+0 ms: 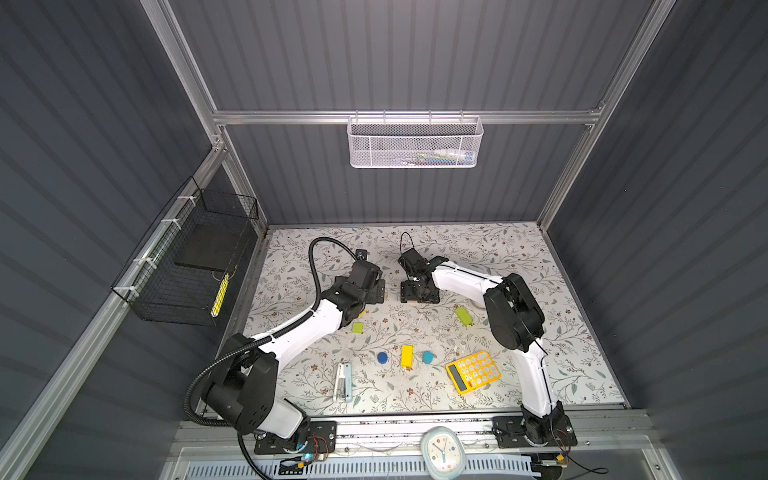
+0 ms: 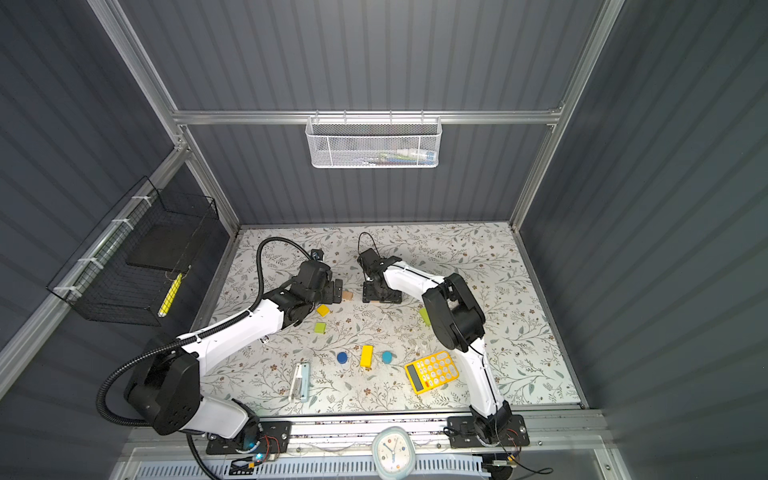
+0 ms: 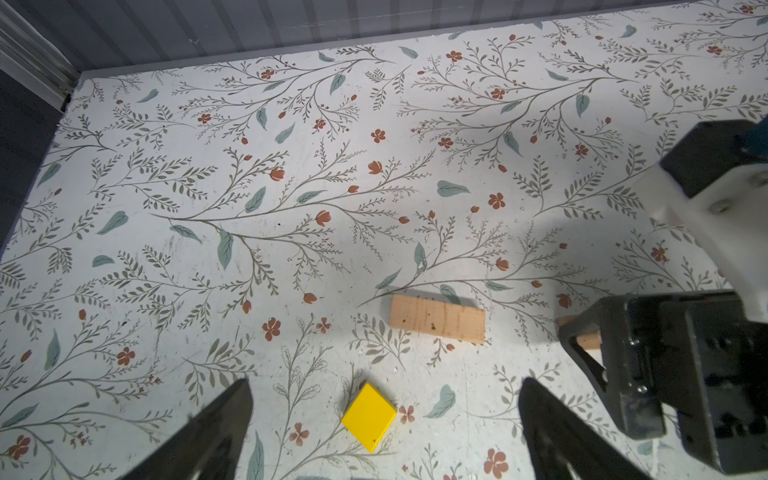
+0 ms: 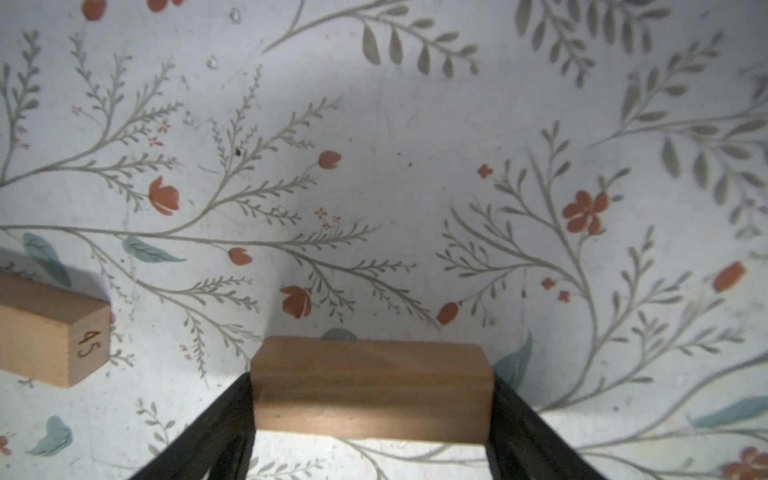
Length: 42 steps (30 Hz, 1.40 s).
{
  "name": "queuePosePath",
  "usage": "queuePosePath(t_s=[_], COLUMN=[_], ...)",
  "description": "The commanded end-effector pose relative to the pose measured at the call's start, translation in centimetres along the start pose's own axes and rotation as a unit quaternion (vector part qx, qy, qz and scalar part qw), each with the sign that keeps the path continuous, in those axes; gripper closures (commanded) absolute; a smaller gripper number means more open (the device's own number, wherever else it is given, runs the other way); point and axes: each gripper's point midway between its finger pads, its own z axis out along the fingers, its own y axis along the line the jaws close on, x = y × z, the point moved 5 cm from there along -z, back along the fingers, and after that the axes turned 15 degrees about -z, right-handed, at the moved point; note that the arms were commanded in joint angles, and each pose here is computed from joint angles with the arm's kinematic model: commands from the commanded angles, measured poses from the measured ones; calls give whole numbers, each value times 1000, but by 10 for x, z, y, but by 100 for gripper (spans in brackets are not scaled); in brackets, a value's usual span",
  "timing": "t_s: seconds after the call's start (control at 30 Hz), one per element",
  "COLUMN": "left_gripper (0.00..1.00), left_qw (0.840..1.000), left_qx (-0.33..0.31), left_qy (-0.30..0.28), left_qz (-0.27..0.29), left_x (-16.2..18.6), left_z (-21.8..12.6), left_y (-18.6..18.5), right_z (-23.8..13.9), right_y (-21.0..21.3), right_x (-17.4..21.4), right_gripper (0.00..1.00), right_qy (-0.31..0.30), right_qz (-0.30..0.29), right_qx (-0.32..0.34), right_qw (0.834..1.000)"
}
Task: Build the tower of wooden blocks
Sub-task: 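Lift the wooden bar with the right gripper toward the left gripper, then lower the wooden bar beside the other bar and open the right gripper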
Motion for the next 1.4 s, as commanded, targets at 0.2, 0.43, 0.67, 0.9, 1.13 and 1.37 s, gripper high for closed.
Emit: queuePosePath(t_s=[0.2, 0.43, 0.67, 0.9, 1.13, 1.37], left_gripper=[0, 0, 0, 0, 0, 0], left_qw=[1000, 1000, 1000, 1000, 1000, 1000], left_qx=[-4, -4, -4, -5, -6, -7], left_qy=[-4, -4, -1, -3, -3, -4], left_qz=[9, 9, 12, 12, 12, 12], left_x=[-3, -3, -2, -4, -3, -4], left_z=[-4, -4, -3, -5, -7, -9], left_y=[0, 1, 0, 1, 2, 4], right_z=[8, 6, 1, -9, -33, -62], right_y=[-2, -3, -3, -2, -1, -4], right_x=[10, 8, 6, 0, -14, -27], right_gripper=[17, 13, 3, 1, 1, 1], right_qy=[27, 26, 19, 6, -26, -53], right_qz=[21, 23, 25, 25, 23, 17], right_qx=[16, 19, 19, 11, 3, 15], right_qw=[999, 999, 999, 1000, 999, 998])
